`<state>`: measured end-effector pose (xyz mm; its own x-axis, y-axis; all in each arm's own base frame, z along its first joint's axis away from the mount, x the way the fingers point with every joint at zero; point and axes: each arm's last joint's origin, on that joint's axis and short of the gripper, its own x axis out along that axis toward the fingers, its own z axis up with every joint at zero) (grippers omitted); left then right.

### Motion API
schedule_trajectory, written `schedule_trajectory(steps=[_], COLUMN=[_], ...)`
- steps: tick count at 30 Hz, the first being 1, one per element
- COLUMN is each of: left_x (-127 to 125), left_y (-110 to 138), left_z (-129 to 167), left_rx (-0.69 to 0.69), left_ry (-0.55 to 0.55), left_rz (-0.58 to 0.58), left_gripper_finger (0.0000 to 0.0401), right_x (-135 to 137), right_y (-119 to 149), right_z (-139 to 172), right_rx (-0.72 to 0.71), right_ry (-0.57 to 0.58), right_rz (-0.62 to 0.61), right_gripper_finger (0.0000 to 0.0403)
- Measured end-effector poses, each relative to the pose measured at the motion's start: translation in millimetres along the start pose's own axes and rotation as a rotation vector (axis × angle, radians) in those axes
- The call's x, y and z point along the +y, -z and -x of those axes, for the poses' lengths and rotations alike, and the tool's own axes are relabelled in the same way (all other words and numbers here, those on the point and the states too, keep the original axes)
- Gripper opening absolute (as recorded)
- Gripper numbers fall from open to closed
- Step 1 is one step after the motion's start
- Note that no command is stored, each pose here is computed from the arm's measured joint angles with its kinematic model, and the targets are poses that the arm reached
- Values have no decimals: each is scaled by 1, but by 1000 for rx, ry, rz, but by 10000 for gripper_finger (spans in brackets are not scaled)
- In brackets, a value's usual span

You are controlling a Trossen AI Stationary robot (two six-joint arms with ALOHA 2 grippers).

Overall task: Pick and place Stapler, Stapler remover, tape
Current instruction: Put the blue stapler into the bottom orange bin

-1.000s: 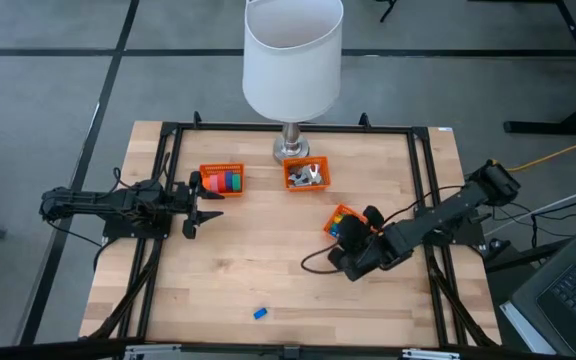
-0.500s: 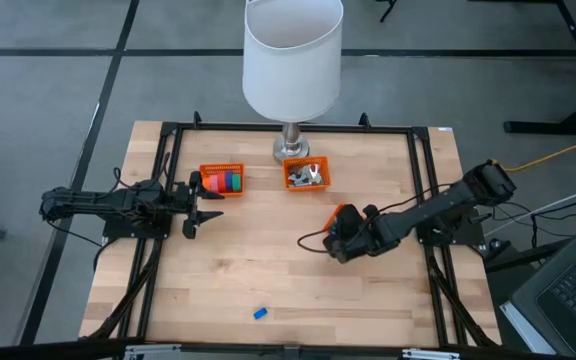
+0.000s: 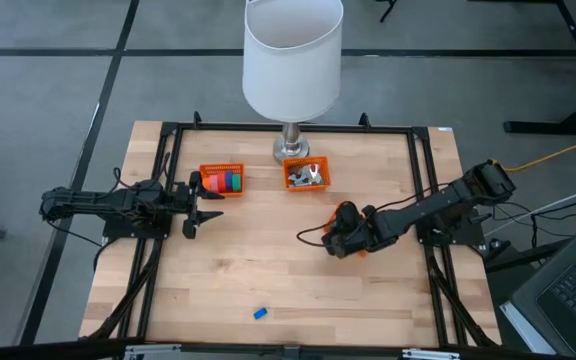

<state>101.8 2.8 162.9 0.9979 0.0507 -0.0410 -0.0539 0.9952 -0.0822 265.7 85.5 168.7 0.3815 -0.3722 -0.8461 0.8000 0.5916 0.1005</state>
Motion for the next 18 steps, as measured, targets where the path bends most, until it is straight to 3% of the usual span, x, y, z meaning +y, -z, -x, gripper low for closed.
schedule_trajectory(steps=[9, 18], left_x=[0, 0], left_y=[0, 0], left_z=[0, 0], left_rx=[0, 0], left_ry=[0, 0], left_rz=[0, 0], left_gripper_finger=[219, 219], right_x=[4, 22], right_y=[-9, -24], right_z=[0, 17], right_rx=[12, -11], right_ry=[-36, -109], right_rz=[-11, 63], right_gripper_finger=[205, 210])
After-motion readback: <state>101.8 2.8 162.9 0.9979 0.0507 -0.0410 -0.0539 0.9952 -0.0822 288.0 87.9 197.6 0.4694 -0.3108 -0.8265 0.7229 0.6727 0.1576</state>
